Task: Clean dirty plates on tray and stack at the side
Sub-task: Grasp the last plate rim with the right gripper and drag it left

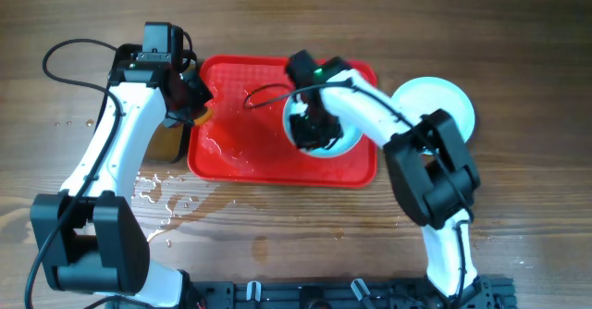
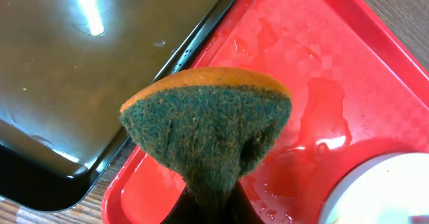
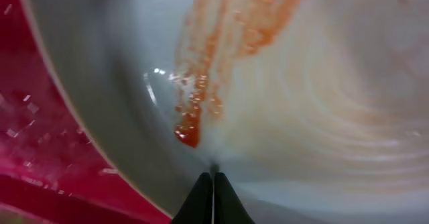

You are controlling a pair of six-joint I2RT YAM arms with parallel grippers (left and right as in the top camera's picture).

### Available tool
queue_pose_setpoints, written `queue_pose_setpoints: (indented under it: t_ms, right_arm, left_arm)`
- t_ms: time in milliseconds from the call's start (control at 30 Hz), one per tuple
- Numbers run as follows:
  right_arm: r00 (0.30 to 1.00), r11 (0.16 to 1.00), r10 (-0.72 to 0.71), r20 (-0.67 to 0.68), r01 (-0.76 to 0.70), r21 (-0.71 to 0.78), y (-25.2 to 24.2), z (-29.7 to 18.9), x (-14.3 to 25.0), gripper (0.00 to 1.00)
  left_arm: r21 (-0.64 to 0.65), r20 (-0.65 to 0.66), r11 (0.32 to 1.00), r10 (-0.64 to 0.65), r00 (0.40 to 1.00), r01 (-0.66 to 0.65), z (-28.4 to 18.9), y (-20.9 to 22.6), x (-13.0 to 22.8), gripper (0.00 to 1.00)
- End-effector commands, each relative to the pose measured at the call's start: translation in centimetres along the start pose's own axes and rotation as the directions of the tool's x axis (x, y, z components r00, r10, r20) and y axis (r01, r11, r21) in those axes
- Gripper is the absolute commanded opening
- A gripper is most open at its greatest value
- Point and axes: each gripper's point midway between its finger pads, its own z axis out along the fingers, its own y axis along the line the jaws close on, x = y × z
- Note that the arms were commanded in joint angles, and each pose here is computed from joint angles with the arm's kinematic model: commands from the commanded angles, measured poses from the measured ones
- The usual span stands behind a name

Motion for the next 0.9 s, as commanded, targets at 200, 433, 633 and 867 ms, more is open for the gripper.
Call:
queue_pose_setpoints:
  t_ms: [200, 433, 633, 867]
  right_arm:
    - [0.984, 0.978, -0.143, 0.103, 0.156, -0.138, 4.2, -4.5, -1.0, 0.04]
    - [0.983, 0.976, 0.177, 0.04, -0.17, -0.14, -5.4, -8.5, -0.6, 0.06]
    - [0.963, 0.955, 0.264, -0.057, -0.269, -0.125, -9.7, -4.9, 1.9, 0.22]
    - [0.968, 0.958, 0.249, -0.039, -0.252, -0.141, -8.6, -2.3, 1.9, 0.38]
  left_arm:
    - [0.031, 0.028, 0.999, 0.018, 0.999, -0.018, -1.1, -0.7, -0.6, 0.04]
    - [0.037, 0.032, 0.999, 0.025, 0.999, -0.026, -1.1, -1.0, -0.5, 0.04]
    - [0.085, 0.07, 0.985, 0.142, 0.987, -0.147, -1.1, -3.9, 0.0, 0.04]
    - [0.148, 0.146, 0.935, 0.3, 0.943, -0.321, -1.4, -8.4, 1.1, 0.04]
